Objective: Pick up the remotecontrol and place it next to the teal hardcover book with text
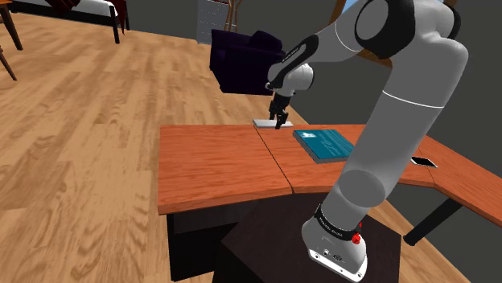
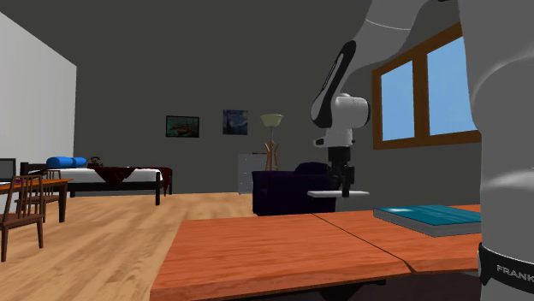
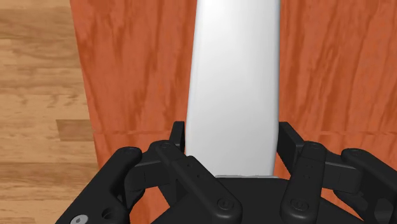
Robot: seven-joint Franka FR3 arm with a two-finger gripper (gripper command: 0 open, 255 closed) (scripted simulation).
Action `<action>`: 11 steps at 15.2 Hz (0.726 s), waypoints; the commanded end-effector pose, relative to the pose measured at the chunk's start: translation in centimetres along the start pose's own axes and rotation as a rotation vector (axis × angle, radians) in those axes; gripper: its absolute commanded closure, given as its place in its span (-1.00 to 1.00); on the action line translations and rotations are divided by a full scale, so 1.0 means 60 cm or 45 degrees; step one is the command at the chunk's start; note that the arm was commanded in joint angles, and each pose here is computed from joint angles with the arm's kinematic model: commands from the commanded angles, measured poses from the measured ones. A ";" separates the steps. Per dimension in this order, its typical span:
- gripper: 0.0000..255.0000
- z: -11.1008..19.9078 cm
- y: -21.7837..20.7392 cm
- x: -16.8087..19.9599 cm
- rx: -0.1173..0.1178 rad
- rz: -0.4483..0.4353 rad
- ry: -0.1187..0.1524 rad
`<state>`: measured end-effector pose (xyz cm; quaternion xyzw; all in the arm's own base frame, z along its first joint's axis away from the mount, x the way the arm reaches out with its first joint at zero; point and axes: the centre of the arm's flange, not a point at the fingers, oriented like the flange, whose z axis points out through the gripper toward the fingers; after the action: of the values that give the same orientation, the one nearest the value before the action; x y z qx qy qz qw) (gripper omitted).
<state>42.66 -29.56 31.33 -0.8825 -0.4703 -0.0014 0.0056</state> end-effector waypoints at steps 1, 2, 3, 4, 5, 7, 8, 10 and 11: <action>1.00 0.017 0.002 -0.002 -0.001 0.000 0.000; 1.00 0.026 0.002 -0.002 -0.001 0.000 0.000; 1.00 0.034 0.002 -0.002 -0.001 0.000 0.000; 1.00 0.043 0.002 -0.002 -0.001 0.000 0.000; 1.00 0.052 0.002 -0.002 -0.001 0.000 0.000; 1.00 0.070 0.002 -0.002 -0.001 0.000 0.000; 1.00 0.078 0.003 -0.002 -0.001 0.000 0.000; 1.00 0.096 0.003 -0.002 -0.001 0.000 0.000; 1.00 0.105 0.003 -0.002 -0.001 0.000 0.000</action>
<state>42.75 -29.70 25.68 -0.8823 -0.4706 -0.0014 0.0056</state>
